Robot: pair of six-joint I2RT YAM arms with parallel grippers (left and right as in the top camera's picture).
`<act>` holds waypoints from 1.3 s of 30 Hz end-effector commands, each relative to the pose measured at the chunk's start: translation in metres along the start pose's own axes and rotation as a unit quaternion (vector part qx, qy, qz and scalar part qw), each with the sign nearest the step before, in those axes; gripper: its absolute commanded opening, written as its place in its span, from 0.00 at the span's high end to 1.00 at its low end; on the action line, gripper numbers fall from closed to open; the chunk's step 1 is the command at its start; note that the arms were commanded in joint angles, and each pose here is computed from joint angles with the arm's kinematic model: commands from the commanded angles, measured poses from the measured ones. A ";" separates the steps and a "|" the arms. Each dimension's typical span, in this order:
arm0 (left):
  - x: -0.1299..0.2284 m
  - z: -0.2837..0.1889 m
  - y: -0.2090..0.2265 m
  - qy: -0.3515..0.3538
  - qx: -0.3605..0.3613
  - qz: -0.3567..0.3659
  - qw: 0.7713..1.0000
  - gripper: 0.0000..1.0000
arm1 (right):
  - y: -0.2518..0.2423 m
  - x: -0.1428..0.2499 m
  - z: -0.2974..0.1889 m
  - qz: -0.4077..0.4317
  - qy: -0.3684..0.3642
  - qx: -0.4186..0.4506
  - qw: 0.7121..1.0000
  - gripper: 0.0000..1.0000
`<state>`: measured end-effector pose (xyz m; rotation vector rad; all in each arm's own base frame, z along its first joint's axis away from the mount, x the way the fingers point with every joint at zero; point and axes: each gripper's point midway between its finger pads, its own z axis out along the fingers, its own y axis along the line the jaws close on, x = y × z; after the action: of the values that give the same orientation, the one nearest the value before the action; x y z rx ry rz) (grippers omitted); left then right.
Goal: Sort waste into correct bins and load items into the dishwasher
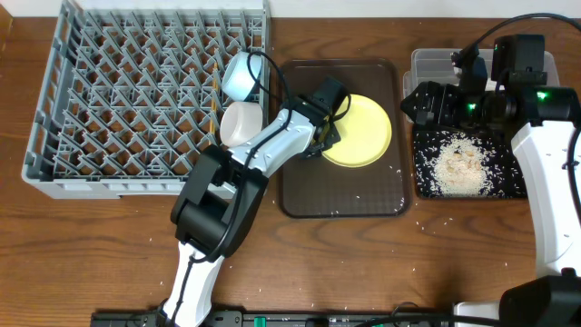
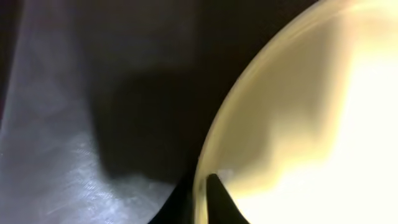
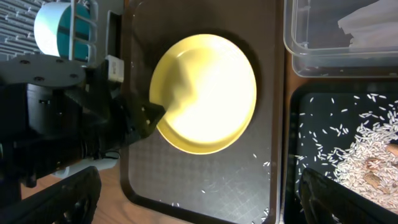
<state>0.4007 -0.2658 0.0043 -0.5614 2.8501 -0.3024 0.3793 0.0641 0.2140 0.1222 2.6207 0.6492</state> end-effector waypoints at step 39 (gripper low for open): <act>-0.093 -0.182 -0.002 -0.114 0.179 0.104 0.972 0.93 | 0.006 -0.001 -0.006 -0.009 -0.007 -0.006 1.000 0.01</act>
<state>0.4365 -0.2209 0.1489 -0.3026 2.6256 -0.6396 0.3792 0.0641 0.2140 0.1222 2.6210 0.6497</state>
